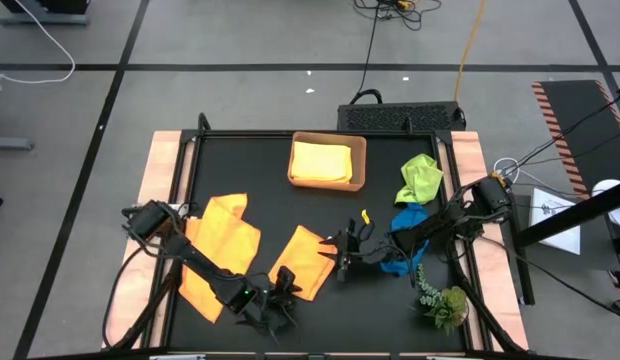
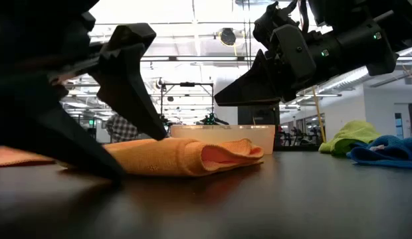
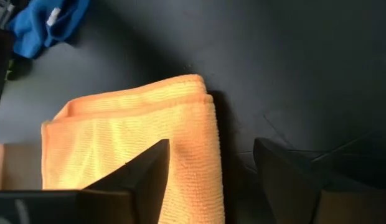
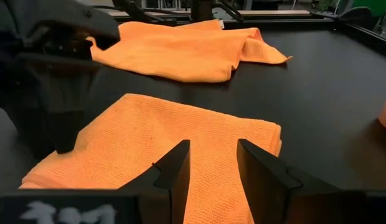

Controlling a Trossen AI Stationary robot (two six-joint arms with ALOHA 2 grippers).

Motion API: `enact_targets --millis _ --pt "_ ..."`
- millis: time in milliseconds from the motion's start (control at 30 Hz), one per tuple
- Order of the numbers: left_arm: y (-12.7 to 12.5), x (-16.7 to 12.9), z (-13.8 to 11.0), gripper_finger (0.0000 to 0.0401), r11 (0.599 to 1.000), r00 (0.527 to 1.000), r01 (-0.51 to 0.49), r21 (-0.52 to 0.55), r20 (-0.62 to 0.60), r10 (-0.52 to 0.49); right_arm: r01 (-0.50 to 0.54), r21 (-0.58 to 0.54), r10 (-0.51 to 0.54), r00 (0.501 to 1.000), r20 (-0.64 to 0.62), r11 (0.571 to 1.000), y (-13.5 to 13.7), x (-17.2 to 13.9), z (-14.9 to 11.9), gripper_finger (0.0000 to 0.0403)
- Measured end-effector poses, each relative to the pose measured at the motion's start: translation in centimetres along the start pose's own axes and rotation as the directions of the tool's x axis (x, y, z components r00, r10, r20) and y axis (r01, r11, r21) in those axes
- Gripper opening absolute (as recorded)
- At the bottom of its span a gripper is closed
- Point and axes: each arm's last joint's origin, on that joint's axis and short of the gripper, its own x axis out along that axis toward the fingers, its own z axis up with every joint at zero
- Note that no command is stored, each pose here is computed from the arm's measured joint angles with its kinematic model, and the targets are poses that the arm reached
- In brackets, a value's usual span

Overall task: Fold microfiber towels
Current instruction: Put the orange towel in the orange bin

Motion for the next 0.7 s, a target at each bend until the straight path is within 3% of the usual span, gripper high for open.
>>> enact_targets --millis 200,333,567,700 --pt "-0.5 0.8 -0.4 0.0248 0.997 0.998 -0.064 0.036 -0.023 0.065 0.000 0.000 0.000 1.000 -0.001 1.000 0.0 0.0 0.0 0.0125" --pt "-0.4 1.0 -0.7 0.0224 0.995 0.995 -0.090 0.053 -0.045 0.093 0.001 -0.001 -0.001 1.000 -0.001 1.000 0.0 0.0 0.0 0.0125" --pt "0.7 1.8 -1.7 0.0131 0.997 0.990 -0.080 0.022 -0.114 0.082 -0.008 -0.001 0.008 1.000 -0.002 1.000 0.1 0.0 0.0 0.0125" --pt "1.1 2.0 -2.0 0.0050 0.998 0.990 -0.055 -0.001 -0.132 0.055 -0.113 -0.031 0.112 0.994 -0.006 0.993 0.8 -0.2 0.0 0.0125"
